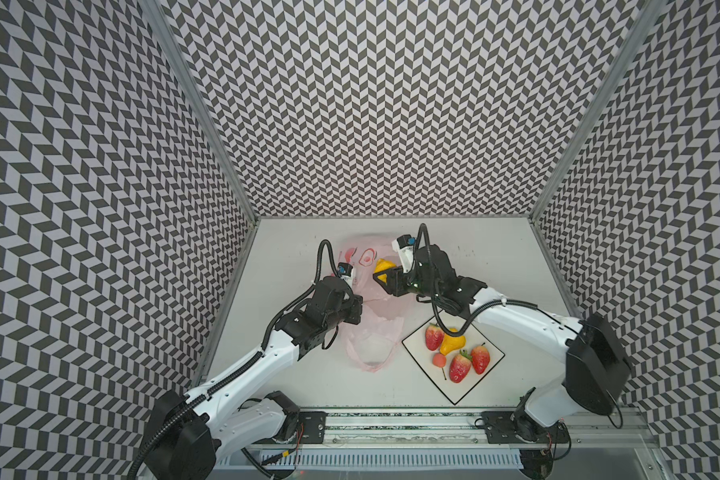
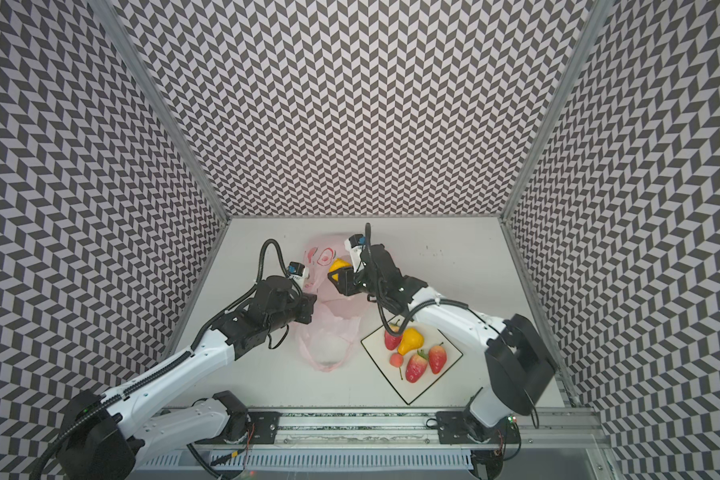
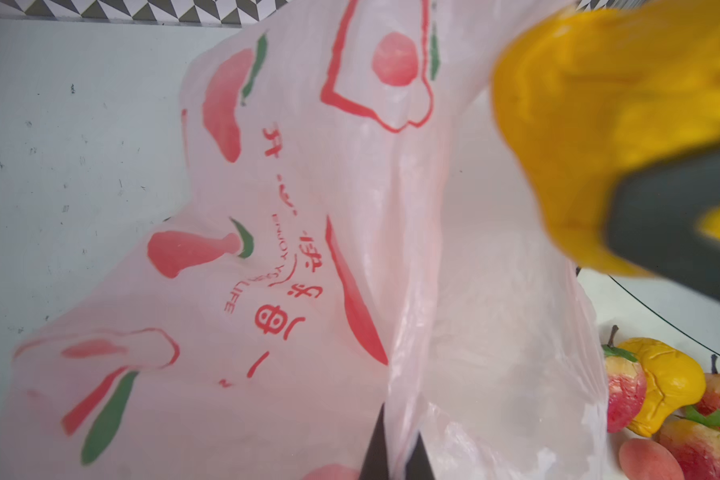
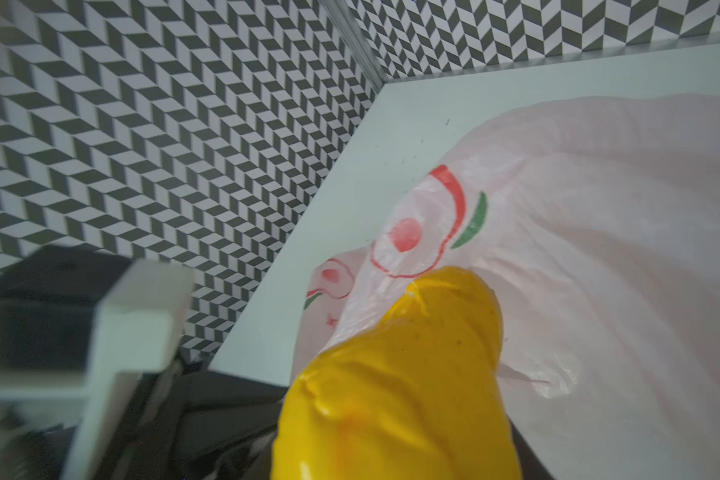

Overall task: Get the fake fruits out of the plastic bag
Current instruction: 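Lift the yellow pear out of the bag with the right gripper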

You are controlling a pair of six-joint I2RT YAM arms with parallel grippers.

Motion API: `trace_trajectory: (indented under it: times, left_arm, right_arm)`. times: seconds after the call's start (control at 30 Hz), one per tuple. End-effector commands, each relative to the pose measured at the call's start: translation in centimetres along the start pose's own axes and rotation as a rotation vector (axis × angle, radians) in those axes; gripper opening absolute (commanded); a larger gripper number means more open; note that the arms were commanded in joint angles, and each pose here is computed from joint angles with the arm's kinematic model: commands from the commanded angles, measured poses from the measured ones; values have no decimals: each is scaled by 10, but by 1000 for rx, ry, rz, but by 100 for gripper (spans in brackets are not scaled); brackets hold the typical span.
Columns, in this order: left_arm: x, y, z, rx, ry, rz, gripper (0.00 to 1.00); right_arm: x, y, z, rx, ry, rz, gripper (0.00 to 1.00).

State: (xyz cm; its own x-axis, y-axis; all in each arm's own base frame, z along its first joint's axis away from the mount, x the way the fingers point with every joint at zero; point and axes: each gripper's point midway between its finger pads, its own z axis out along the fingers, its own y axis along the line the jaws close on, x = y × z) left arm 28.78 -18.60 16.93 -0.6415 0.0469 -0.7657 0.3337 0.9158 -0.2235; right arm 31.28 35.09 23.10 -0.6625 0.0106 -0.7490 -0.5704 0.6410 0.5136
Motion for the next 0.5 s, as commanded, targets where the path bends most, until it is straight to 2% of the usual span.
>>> trace_trajectory:
  times: [0.0,0.2,0.3,0.37,0.47]
  left_arm:
    - [-16,-1,2,12,-45,-13,0]
    - [-26,1,12,8,-54,-31,0]
    - [-29,2,18,-1,-54,-45,0]
    - [-32,4,21,-7,-54,-53,0]
    - [-36,8,24,-25,-58,-65,0]
  right_arm:
    - [16,17,-29,-95,29,-75,26]
    - [63,24,-71,-180,117,-102,27]
    - [82,20,-86,-172,170,-81,27]
    - [91,12,-96,-128,188,-59,27]
    - [98,-13,-110,23,182,6,27]
